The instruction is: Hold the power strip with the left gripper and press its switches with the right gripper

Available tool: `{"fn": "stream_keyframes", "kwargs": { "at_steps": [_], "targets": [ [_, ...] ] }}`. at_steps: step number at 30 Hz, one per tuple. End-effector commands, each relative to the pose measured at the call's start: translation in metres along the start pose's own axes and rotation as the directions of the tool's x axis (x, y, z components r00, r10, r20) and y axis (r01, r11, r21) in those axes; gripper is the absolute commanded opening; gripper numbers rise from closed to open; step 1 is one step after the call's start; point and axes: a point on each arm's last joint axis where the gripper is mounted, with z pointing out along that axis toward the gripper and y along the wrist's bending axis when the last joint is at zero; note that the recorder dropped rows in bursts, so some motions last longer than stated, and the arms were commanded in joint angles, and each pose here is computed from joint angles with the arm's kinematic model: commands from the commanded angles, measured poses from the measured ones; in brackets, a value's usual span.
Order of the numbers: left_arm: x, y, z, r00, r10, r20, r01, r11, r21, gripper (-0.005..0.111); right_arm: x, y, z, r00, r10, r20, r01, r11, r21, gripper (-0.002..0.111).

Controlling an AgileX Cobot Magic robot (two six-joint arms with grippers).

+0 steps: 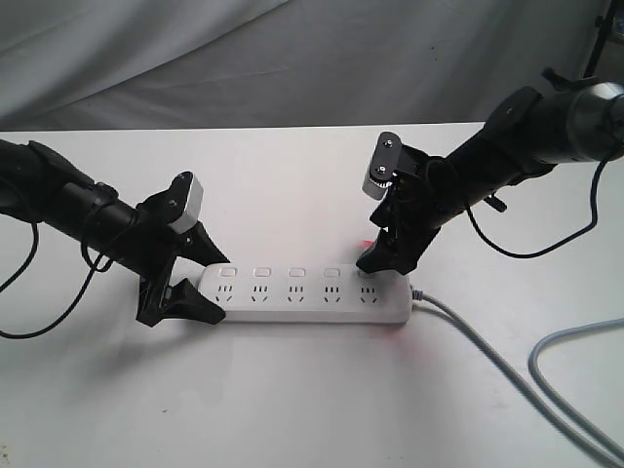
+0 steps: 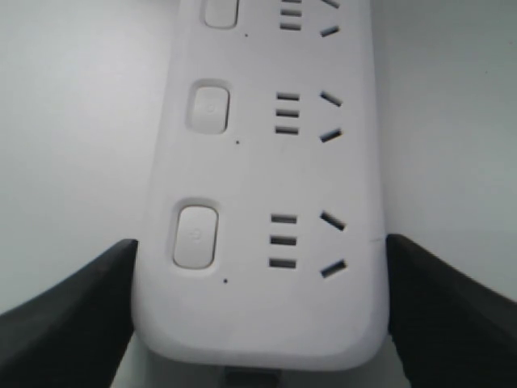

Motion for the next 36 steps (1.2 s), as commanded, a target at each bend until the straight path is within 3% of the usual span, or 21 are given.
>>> {"fn": "stream_keyframes", "kwargs": {
  "at_steps": [1,20,36],
  "targets": [
    [0.001,0.000,0.002,1.000,0.001,-0.009,-0.001,1.000,-0.011,0.039,0.016,-0.001,0.016,0.995,-0.065,-0.077,0.067,0.997,0.028,0.073],
    [0.001,0.000,0.002,1.000,0.001,-0.009,-0.001,1.000,-0.011,0.039,0.011,0.000,0.015,0.999,-0.028,-0.036,0.029,0.999,0.021,0.073],
    [0.001,0.000,0.002,1.000,0.001,-0.009,-0.001,1.000,-0.011,0.039,-0.021,0.004,-0.024,0.995,-0.004,0.100,-0.001,0.999,0.050,0.073]
  ]
}}
